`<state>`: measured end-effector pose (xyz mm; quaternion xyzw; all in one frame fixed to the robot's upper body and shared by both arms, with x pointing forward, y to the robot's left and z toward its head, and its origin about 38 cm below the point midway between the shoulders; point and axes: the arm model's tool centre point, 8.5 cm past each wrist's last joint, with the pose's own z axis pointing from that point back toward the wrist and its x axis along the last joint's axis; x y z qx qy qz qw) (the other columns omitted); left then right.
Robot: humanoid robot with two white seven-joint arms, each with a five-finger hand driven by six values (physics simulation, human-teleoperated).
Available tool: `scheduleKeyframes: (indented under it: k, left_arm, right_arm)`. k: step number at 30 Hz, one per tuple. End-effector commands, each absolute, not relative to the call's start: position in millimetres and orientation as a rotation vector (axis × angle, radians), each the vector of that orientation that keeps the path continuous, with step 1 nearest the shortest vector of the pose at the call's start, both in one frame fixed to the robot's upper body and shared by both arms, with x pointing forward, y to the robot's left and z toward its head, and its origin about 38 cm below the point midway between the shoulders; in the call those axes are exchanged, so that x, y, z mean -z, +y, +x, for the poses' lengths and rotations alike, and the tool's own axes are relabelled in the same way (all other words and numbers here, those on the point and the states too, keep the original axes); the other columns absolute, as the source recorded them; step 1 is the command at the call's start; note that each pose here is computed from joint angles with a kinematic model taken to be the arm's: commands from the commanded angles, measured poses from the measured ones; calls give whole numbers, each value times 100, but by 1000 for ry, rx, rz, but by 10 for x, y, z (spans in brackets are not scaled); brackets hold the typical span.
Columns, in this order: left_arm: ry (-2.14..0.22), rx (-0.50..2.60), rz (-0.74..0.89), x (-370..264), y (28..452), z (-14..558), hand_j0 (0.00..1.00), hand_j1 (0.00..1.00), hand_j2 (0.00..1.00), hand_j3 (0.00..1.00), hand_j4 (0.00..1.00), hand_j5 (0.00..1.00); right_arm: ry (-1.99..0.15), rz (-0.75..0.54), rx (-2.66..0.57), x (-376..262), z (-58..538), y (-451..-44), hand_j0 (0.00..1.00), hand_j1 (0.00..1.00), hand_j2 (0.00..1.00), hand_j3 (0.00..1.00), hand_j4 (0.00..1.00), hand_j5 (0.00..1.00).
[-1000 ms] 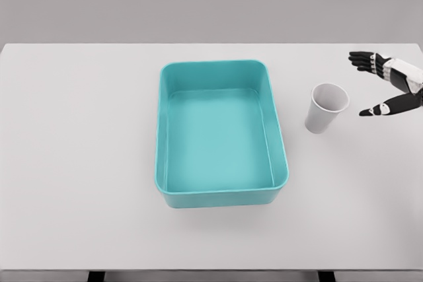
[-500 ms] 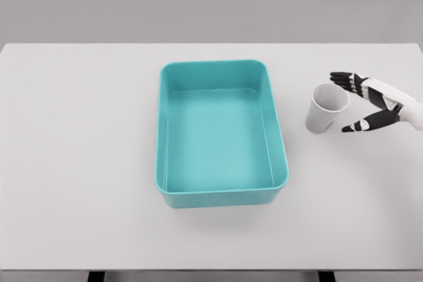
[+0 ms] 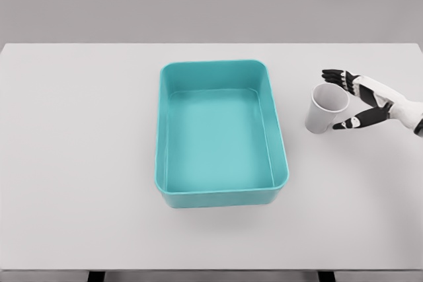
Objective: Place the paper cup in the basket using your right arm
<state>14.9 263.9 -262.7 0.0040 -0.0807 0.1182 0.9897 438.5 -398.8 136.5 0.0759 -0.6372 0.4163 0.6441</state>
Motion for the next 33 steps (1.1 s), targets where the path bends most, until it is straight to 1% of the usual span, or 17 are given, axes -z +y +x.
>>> scheduleKeyframes:
  k: [1, 17, 20, 22, 24, 28, 33]
  left_arm:
    - [-162, -237, 8, 2627, 2639, 150, 100, 100, 100, 100, 100, 100]
    - [-162, -237, 8, 2627, 2639, 150, 100, 100, 100, 100, 100, 100]
    - [-162, -237, 8, 2627, 2639, 150, 100, 100, 100, 100, 100, 100]
    - [-162, -237, 8, 2627, 2639, 150, 100, 100, 100, 100, 100, 100]
    - [-162, -237, 8, 2627, 2639, 150, 100, 100, 100, 100, 100, 100]
    - [-162, -237, 8, 2627, 2639, 150, 100, 100, 100, 100, 100, 100]
    - [-162, -237, 8, 2627, 2639, 150, 100, 100, 100, 100, 100, 100]
  right_arm:
    - [-1455, 182, -940, -1360, 4390, -3967, 100, 100, 100, 100, 100, 100]
    - [-1468, 207, -933, -1350, 4418, -3858, 99, 99, 99, 99, 99, 99]
    - [-1468, 209, -932, -1352, 4419, -3855, 94, 94, 94, 94, 94, 94]
    - [-1468, 210, -933, -1354, 4419, -3851, 78, 78, 78, 78, 78, 78]
    - [-1468, 210, -933, -1354, 4419, -3851, 74, 74, 74, 74, 74, 74]
    - [-1485, 209, -944, -1388, 4424, -3835, 74, 74, 74, 74, 74, 74]
    - [-1533, 228, -989, -1558, 4421, -3702, 76, 76, 76, 76, 76, 76]
